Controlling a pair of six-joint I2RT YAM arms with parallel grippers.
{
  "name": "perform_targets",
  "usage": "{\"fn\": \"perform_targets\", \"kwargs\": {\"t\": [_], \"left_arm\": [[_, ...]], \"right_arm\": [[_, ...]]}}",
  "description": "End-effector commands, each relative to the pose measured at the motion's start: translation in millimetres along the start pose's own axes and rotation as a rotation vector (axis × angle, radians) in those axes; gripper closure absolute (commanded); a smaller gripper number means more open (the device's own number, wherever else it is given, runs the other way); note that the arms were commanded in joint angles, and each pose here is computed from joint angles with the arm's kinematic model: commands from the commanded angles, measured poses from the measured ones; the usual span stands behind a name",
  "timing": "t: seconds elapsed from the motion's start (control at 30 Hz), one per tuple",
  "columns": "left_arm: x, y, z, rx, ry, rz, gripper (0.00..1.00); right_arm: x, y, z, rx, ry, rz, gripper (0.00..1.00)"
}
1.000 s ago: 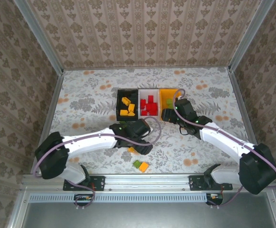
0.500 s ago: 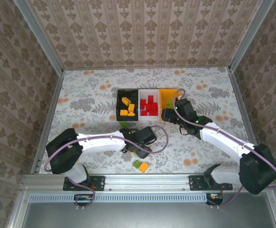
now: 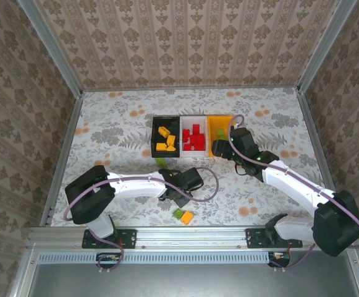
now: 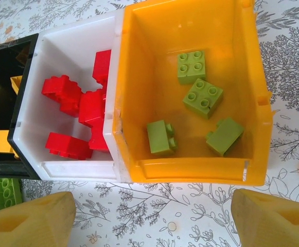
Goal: Sort the legos into containers by color
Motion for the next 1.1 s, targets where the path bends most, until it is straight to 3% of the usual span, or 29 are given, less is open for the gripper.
{"fn": "perform_targets", "kwargs": {"t": [0.0, 0.1, 0.3, 0.5, 0.67, 0.87, 1.07], "left_arm": [[3, 1, -1, -0.018, 0.006, 0.022, 0.66], [-8, -1, -8, -0.011, -0.033, 0.016, 0.74], [-43, -5, -23, 0.029, -0.146, -0.013, 0.80], [-119, 3, -54, 0.144, -0.345, -0.115, 0.86], [-197, 12, -67, 0.207, -0.475, -0.167, 0.85], [-253, 40, -40, 0.183, -0.488, -0.234, 0.85], [-284, 61, -27, 0.177, -0.503, -0.302, 0.69]], "right_arm": [[-5, -9, -8, 0.041, -0.029, 0.003, 0.20], [-5, -18, -12, 0.079, -0.045, 0.027, 0.20], [-5, -42, -26, 0.158, -0.096, 0.083, 0.20], [1, -60, -36, 0.193, -0.111, 0.129, 0.20], [8, -71, -40, 0.214, -0.116, 0.160, 0.20], [9, -72, -42, 0.212, -0.101, 0.156, 0.20], [9, -70, -45, 0.195, -0.094, 0.143, 0.19]]}}
Point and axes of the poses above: each hand's point on the last joint's axis, 136 mm out from that joint toward the fingers, its own z axis out along the fingers, its own y axis along the line the jaws close on, x = y × z, the point moved 3 cm from there along -z, back along the fingers, and after that the axes turned 5 degrees about -z, right-handed, at the moved point
